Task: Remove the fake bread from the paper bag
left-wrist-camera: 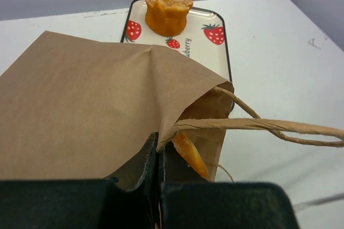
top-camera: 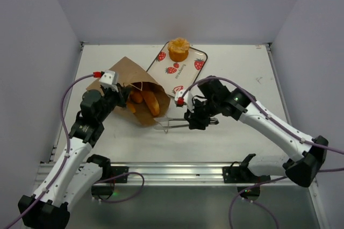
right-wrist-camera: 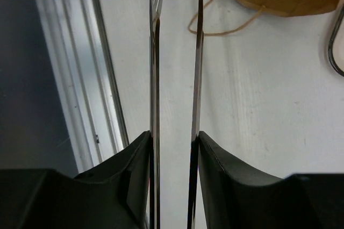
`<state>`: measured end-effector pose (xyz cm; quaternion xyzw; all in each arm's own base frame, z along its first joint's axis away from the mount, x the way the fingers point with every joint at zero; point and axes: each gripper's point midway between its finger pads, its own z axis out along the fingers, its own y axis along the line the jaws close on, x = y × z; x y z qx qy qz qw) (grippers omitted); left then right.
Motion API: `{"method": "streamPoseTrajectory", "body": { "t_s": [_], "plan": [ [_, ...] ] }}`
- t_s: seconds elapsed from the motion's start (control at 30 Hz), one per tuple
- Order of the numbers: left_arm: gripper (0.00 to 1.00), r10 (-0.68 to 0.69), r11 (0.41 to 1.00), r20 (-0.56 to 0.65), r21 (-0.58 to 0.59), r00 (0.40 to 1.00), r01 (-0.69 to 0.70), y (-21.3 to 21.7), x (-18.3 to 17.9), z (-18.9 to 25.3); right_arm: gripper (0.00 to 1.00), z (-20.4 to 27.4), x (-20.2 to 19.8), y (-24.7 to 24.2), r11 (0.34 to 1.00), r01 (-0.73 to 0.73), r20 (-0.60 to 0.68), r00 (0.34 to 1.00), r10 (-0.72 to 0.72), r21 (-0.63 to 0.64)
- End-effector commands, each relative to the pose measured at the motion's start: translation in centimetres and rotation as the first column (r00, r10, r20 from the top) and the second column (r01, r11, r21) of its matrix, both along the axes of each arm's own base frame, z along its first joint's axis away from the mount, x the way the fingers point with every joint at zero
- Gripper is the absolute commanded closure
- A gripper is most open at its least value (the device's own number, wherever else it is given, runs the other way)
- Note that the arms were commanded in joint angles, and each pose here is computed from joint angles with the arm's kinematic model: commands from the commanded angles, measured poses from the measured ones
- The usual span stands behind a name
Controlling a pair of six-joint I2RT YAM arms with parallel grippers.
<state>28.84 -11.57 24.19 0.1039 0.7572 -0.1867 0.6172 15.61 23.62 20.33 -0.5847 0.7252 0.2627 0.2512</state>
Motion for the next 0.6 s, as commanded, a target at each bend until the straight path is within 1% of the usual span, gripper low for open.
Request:
{"method": "streamPoseTrajectory", "body": {
  "t_s": [0.0, 0.07, 0.1, 0.17, 0.2, 0.27, 0.37, 0.57],
  "plan": [
    [1.00, -0.012, 0.985, 0.023, -0.175, 1.000, 0.016, -1.1, -0.1, 4.0, 0.59, 2.1, 5.4, 2.5, 0.985, 0.170, 0.177, 0.970, -0.167, -0.006],
    [1.00, -0.003, 0.980, -0.002, -0.201, 1.000, 0.002, -1.1, -0.2, 3.5, 0.59, 1.9, 6.8, 3.9, 0.976, 0.218, 0.201, 0.957, -0.209, -0.024],
    [1.00, -0.001, 0.975, -0.014, -0.224, 1.000, -0.002, -1.2, -0.3, 3.4, 0.59, 1.8, 8.1, 3.7, 0.960, 0.275, 0.251, 0.934, -0.255, -0.045],
    [1.00, 0.002, 0.972, -0.029, -0.235, 1.000, -0.009, -1.2, -0.4, 2.7, 0.58, 2.2, 8.7, 4.8, 0.956, 0.291, 0.284, 0.920, -0.269, -0.036],
    [1.00, 0.004, 0.969, -0.030, -0.248, 1.000, -0.011, -1.2, -0.6, 2.7, 0.58, 1.9, 9.7, 4.6, 0.942, 0.331, 0.317, 0.900, -0.299, -0.053],
    [1.00, 0.005, 0.965, -0.041, -0.262, 0.999, -0.016, -1.2, -0.7, 2.1, 0.57, 1.7, 10.2, 5.2, 0.937, 0.344, 0.343, 0.889, -0.304, -0.062],
    [1.00, 0.003, 0.959, -0.025, -0.282, 1.000, -0.010, -1.4, -0.6, 2.4, 0.57, 0.8, 10.6, 5.9, 0.928, 0.363, 0.338, 0.886, -0.317, -0.080],
    [1.00, 0.003, 0.948, -0.028, -0.317, 1.000, -0.011, -1.6, -0.5, 2.4, 0.54, -0.2, 11.6, 6.8, 0.889, 0.451, 0.322, 0.855, -0.406, -0.076]
  ]
}}
